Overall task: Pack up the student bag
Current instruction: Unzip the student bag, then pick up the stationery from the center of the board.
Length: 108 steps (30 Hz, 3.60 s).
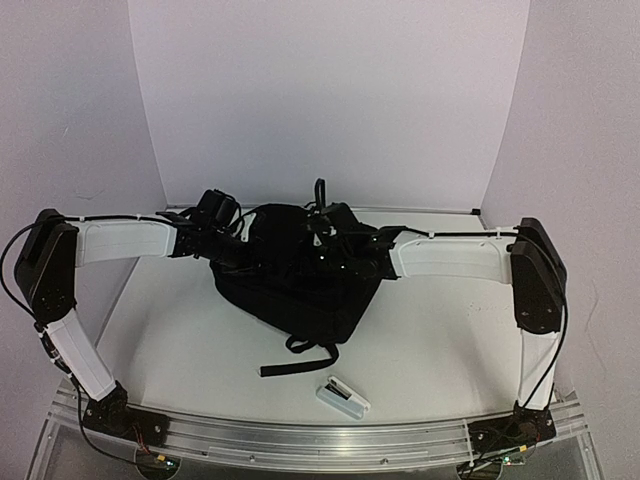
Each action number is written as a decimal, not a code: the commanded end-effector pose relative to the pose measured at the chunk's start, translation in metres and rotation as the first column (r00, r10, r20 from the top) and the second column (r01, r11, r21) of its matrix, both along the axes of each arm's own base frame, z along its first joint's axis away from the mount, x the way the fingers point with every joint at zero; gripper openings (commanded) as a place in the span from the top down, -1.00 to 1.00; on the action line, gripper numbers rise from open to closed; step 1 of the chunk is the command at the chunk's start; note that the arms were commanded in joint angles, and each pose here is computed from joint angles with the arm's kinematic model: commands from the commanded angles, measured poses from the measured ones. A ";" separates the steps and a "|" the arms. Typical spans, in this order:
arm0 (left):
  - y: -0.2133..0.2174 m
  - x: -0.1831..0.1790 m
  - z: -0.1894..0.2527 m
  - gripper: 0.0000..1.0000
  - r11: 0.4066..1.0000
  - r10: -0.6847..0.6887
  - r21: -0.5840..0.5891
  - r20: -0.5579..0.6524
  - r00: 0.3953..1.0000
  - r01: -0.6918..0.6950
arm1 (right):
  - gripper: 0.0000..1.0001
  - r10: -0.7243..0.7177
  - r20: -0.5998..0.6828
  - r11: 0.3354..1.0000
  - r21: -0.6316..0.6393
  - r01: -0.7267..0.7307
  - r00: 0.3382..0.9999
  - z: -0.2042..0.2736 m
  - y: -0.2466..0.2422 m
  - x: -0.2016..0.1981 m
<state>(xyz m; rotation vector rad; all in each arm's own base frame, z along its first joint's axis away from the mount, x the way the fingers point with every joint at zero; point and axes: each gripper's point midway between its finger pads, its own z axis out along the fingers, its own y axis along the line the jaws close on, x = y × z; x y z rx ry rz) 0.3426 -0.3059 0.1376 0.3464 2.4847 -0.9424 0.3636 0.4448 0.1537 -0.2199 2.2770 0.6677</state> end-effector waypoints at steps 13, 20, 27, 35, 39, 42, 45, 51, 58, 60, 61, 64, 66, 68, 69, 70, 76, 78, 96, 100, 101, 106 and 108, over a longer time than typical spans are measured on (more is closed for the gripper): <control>0.015 -0.019 -0.011 1.00 0.999 0.030 0.030 -0.050 0.998 -0.028 | 1.00 -0.231 0.209 0.963 -0.088 0.254 0.950 0.064 -0.078 0.079; 0.027 -0.033 -0.020 1.00 0.997 0.051 0.057 -0.082 0.995 -0.047 | 1.00 -0.283 0.239 0.939 -0.127 0.319 0.929 0.059 -0.106 0.114; 0.035 -0.042 -0.024 1.00 0.995 0.073 0.073 -0.107 0.992 -0.065 | 1.00 -0.341 0.266 0.910 -0.146 0.388 0.902 0.057 -0.131 0.147; 0.036 -0.040 -0.016 1.00 0.995 0.085 0.068 -0.088 0.992 -0.079 | 1.00 -0.327 0.212 0.926 -0.121 0.357 0.921 0.045 -0.142 0.164; 0.031 -0.023 0.004 0.50 0.994 0.087 0.069 -0.023 0.996 -0.085 | 0.95 -0.218 0.182 0.969 -0.075 0.234 0.959 0.057 -0.122 0.154; 0.025 -0.009 0.019 -0.15 0.995 0.062 0.076 0.041 0.997 -0.065 | 0.40 -0.173 0.162 0.983 -0.034 0.180 0.972 0.069 -0.118 0.139; 0.009 0.000 0.035 -0.44 0.996 -0.005 0.088 0.108 0.994 -0.005 | -0.21 -0.184 0.146 0.983 -0.001 0.186 0.972 0.082 -0.128 0.121; -0.024 0.011 0.038 -0.77 0.978 -0.137 0.177 0.163 0.977 0.108 | -0.80 -0.244 0.112 0.970 0.036 0.241 0.963 0.094 -0.163 0.079; -0.038 0.028 0.020 -0.89 0.947 -0.171 0.303 0.183 0.968 0.110 | -0.97 -0.261 0.046 0.964 0.067 0.258 0.964 0.083 -0.186 0.039; -0.037 0.033 0.015 -0.90 0.939 -0.160 0.331 0.193 0.968 0.089 | -0.97 -0.268 0.029 0.962 0.063 0.265 0.963 0.076 -0.190 0.033; -0.035 0.037 0.016 -0.89 0.937 -0.140 0.344 0.202 0.969 0.064 | -0.97 -0.269 0.015 0.962 0.059 0.267 0.963 0.070 -0.192 0.029; -0.023 0.046 0.019 -0.77 0.924 -0.080 0.382 0.239 0.968 -0.018 | -0.97 -0.268 -0.026 0.961 0.061 0.269 0.963 0.057 -0.194 0.021; -0.018 0.048 0.024 -0.71 0.923 -0.057 0.382 0.263 0.963 -0.050 | -0.97 -0.252 -0.063 0.964 0.076 0.256 0.966 0.049 -0.191 0.015; -0.017 0.047 0.028 -0.62 0.930 -0.046 0.364 0.277 0.960 -0.061 | -0.97 -0.228 -0.105 0.967 0.095 0.238 0.968 0.038 -0.185 0.007; -0.017 0.046 0.030 -0.56 0.933 -0.043 0.354 0.280 0.959 -0.062 | -0.97 -0.210 -0.125 0.969 0.108 0.224 0.970 0.033 -0.181 0.003; -0.017 0.045 0.031 -0.52 0.936 -0.041 0.347 0.281 0.959 -0.062 | -0.97 -0.196 -0.138 0.968 0.128 0.214 0.971 0.030 -0.177 0.000; -0.013 0.044 0.028 -0.17 0.936 -0.010 0.339 0.281 0.960 -0.090 | -0.94 -0.108 -0.241 0.957 0.238 0.167 0.964 0.006 -0.153 -0.019; -0.013 0.043 0.030 -0.08 0.940 -0.002 0.328 0.287 0.958 -0.096 | -0.90 -0.095 -0.270 0.955 0.247 0.164 0.958 -0.003 -0.147 -0.025; 0.003 0.011 0.043 1.00 0.966 0.083 0.220 0.230 0.970 -0.135 | 1.00 -0.226 -0.208 0.949 0.175 0.263 0.952 -0.029 -0.147 0.018; -0.009 -0.008 0.042 1.00 0.990 0.096 0.087 0.128 0.987 -0.108 | 1.00 -0.278 -0.146 0.946 0.128 0.296 0.950 -0.028 -0.161 0.056; -0.012 -0.012 0.041 1.00 0.993 0.101 0.052 0.106 0.989 -0.107 | 1.00 -0.291 -0.132 0.945 0.113 0.306 0.948 -0.030 -0.167 0.066; -0.024 -0.019 0.035 1.00 0.985 0.142 -0.102 0.028 0.989 -0.138 | 1.00 -0.330 -0.056 0.943 0.037 0.332 0.942 -0.034 -0.197 0.116; -0.023 -0.017 0.028 0.99 0.979 0.172 -0.110 0.013 0.985 -0.170 | 0.98 -0.318 -0.023 0.948 0.002 0.318 0.948 -0.029 -0.201 0.127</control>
